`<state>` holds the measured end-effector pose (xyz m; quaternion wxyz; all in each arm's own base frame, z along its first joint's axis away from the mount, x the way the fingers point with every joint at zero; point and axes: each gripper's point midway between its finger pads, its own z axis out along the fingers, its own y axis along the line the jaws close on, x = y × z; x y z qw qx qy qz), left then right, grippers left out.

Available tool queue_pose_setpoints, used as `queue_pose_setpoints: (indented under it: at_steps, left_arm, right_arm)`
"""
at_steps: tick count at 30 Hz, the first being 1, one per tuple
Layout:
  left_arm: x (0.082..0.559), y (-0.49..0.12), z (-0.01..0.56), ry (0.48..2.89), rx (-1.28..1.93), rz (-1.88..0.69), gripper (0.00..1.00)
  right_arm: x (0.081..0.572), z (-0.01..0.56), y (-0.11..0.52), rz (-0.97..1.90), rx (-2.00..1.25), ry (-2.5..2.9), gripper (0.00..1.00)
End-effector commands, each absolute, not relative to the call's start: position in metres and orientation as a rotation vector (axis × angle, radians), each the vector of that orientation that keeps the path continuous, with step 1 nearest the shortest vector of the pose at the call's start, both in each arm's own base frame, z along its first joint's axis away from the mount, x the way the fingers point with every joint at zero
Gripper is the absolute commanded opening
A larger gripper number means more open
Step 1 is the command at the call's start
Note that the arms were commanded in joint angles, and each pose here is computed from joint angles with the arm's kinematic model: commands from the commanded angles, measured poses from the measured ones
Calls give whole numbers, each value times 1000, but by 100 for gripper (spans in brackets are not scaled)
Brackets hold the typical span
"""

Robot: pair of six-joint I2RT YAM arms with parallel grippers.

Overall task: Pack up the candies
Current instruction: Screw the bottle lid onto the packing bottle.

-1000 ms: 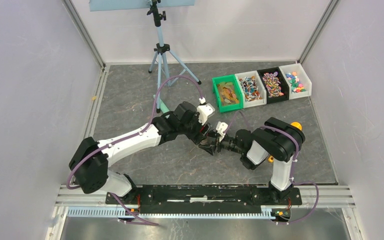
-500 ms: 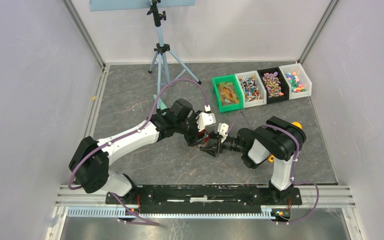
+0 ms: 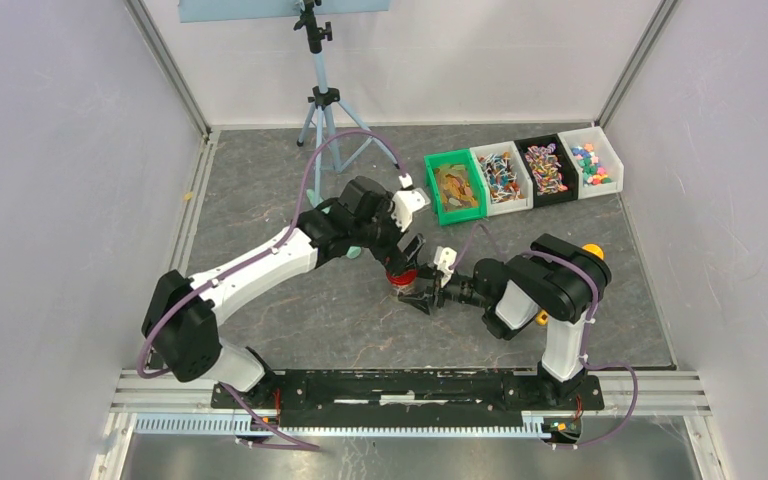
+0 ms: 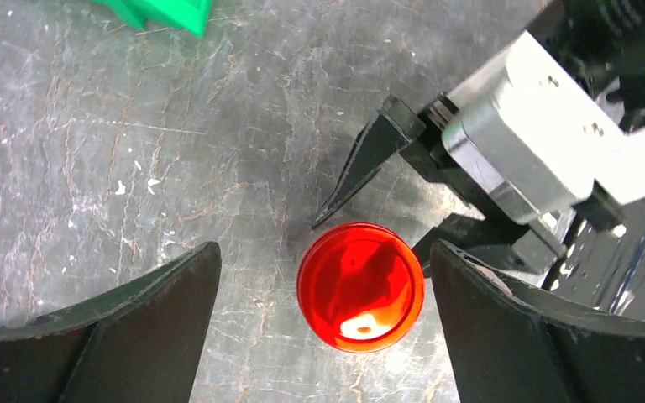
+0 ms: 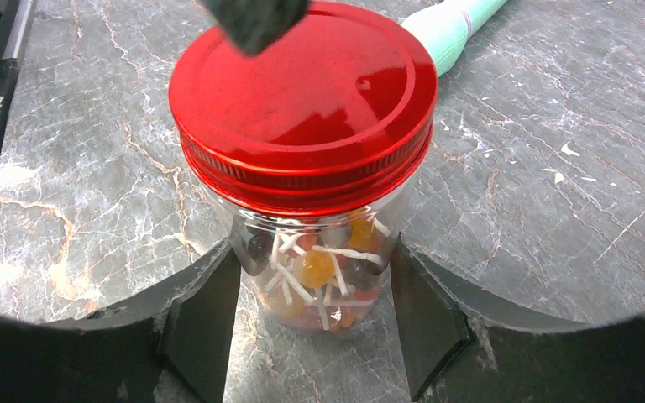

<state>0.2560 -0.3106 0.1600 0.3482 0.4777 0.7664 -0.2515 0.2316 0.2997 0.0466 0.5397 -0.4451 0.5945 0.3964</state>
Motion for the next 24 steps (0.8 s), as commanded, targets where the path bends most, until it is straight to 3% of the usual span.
queue_pose_setpoints:
  at_steps: [1,6,11,24]
  left_arm:
    - [270,-308,186,2112,877,-640,100]
    - [284,-284,197,2242,483,-527,97]
    - [283,-273,199,2345,295,-383,93]
    - [269,-297,171,2476,189,-361,88]
  right_arm:
    - [244,136,299,824,-909,1028,52]
    - [247,138,297,803,-886,1036,52]
    - [247,138,297,794,-883,1034,52]
    - [245,138,295,776,-887,1033,52]
